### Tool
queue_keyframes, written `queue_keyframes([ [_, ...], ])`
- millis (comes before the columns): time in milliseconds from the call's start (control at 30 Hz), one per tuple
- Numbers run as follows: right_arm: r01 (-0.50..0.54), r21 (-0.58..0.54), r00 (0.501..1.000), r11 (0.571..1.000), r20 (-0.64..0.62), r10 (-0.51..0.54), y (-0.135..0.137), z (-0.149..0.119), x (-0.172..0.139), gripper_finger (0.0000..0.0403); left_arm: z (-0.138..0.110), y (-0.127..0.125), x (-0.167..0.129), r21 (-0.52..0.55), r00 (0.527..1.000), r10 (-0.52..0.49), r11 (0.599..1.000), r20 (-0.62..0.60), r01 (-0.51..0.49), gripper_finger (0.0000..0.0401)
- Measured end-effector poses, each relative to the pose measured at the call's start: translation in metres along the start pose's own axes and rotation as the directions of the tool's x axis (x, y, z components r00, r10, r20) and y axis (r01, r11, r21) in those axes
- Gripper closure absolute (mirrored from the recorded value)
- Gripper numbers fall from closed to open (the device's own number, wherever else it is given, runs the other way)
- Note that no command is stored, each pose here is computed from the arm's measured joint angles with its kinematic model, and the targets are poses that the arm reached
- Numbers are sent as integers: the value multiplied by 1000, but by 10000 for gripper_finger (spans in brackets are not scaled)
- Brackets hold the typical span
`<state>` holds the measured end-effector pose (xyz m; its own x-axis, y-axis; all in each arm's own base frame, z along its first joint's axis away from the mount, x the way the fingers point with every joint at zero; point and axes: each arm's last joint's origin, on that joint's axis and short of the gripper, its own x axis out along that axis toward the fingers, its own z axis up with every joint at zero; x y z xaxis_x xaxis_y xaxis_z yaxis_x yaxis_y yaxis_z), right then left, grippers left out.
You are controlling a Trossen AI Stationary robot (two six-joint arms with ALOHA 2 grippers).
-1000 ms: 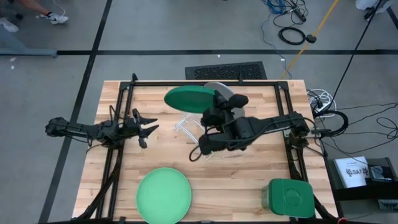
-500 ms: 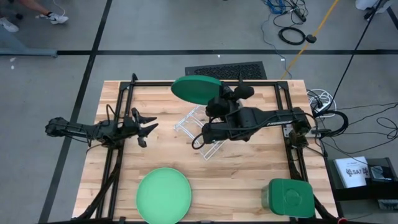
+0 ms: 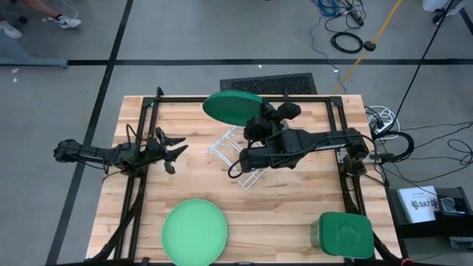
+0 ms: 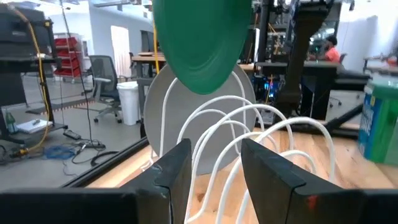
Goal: Sort dishes
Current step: Put the dark green plate into the dish rack
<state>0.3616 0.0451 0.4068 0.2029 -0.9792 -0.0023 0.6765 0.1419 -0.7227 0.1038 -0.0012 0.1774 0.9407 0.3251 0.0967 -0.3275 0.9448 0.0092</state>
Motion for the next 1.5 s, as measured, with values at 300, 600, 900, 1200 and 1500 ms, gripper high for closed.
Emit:
queue_keyframes([
  [300, -18, -17, 1000, 1000, 23, 19, 4, -1, -11, 403, -10, -7, 4, 83, 984, -155, 983, -92, 163, 260],
  [600, -31, -6, 999, 1000, 35, 31, 5, 1, -17, 403, -14, -4, 21, 153, 964, -115, 976, -241, 155, 260],
  [900, -30, -8, 999, 1000, 35, 31, 7, 8, -18, 403, -5, 2, 50, 198, 929, -145, 955, -339, 221, 260],
  [1200, -30, -20, 999, 999, 35, 30, 8, 9, -18, 403, -14, 11, 80, 198, 888, -134, 950, -440, 242, 260],
  [1500, -30, -26, 999, 999, 35, 31, 8, 9, -18, 403, -33, 12, 101, 168, 855, -161, 947, -493, 274, 260],
])
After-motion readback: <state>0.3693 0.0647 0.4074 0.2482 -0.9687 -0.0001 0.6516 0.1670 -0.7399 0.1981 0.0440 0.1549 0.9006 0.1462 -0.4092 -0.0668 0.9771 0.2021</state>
